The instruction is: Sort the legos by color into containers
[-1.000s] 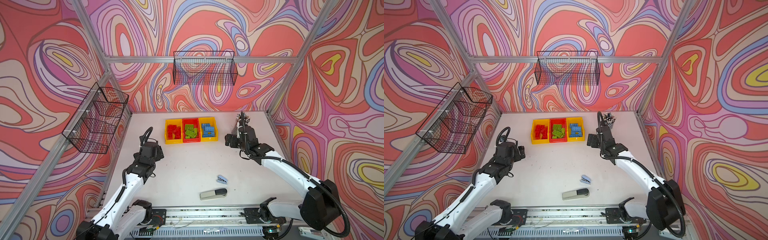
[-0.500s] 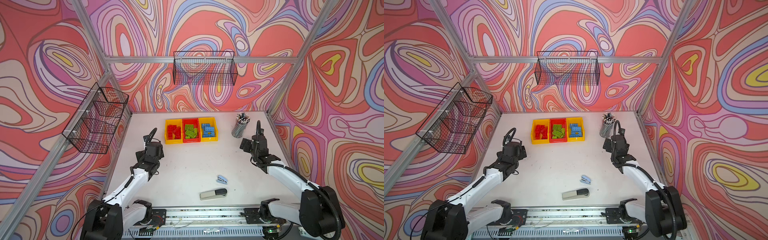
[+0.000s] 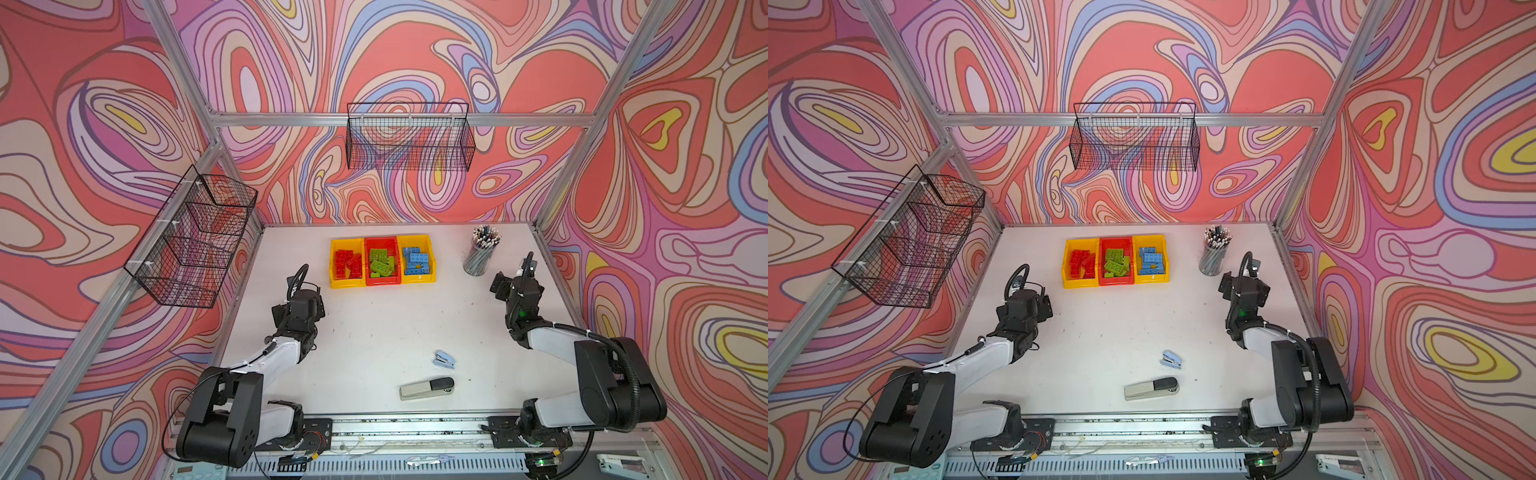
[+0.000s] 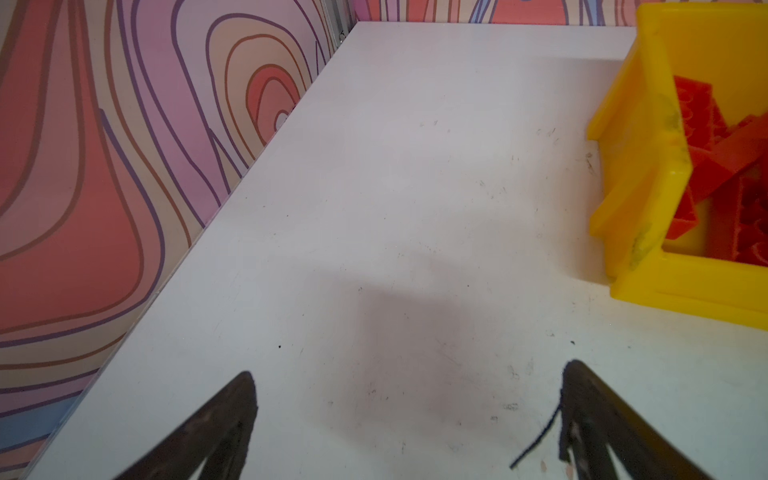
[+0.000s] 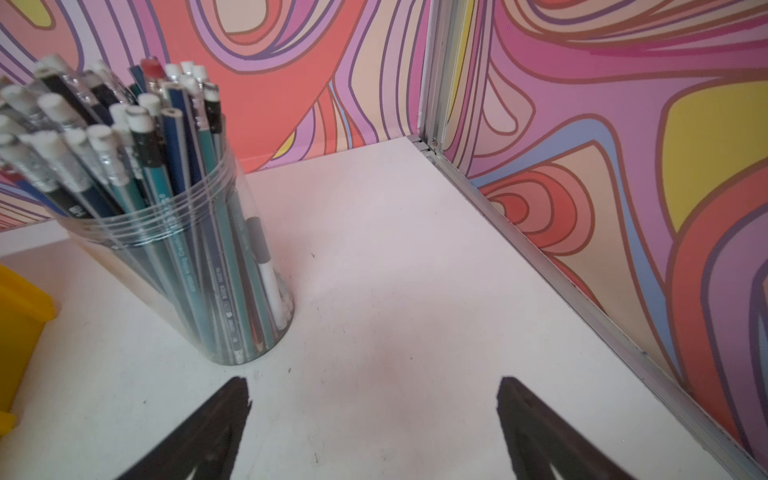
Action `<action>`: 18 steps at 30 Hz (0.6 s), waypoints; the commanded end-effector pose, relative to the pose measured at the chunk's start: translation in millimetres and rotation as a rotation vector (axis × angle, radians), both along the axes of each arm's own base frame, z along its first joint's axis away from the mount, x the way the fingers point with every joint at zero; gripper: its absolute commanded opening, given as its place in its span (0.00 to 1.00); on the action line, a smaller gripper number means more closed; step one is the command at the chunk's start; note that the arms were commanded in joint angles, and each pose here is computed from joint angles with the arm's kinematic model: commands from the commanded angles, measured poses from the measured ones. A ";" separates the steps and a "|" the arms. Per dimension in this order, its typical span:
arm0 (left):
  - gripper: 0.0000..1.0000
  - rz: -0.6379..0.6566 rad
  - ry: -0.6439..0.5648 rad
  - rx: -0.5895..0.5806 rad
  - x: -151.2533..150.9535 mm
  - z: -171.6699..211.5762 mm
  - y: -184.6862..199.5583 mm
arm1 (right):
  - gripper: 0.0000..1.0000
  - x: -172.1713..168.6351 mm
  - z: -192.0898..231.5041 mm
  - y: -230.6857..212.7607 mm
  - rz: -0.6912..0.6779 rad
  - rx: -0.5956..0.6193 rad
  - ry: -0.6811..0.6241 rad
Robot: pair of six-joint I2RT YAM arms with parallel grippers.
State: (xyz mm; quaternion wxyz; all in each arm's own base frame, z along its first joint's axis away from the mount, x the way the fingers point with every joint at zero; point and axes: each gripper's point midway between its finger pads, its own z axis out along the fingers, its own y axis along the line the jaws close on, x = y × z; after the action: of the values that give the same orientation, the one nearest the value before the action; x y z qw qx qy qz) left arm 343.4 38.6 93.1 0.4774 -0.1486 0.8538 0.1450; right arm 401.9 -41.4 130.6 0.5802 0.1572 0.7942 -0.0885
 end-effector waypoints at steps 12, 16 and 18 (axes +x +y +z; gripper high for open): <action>1.00 -0.166 -0.195 -0.008 41.8 9.0 -3.0 | 0.98 7.3 -11.9 16.1 0.153 -0.008 -0.148; 1.00 -0.211 -0.208 -0.010 44.4 1.0 -10.0 | 0.98 6.4 -18.3 22.0 0.193 -0.019 -0.170; 1.00 -0.234 -0.204 -0.008 46.7 -1.1 -13.7 | 0.98 8.6 -21.5 26.0 0.218 -0.016 -0.146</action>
State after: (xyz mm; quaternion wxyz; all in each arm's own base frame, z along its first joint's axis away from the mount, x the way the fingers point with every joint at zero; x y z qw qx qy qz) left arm 381.6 35.1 81.2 0.5456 -0.0935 0.8282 0.0872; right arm 407.8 -21.8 99.1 0.6239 0.0975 0.7748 -0.0298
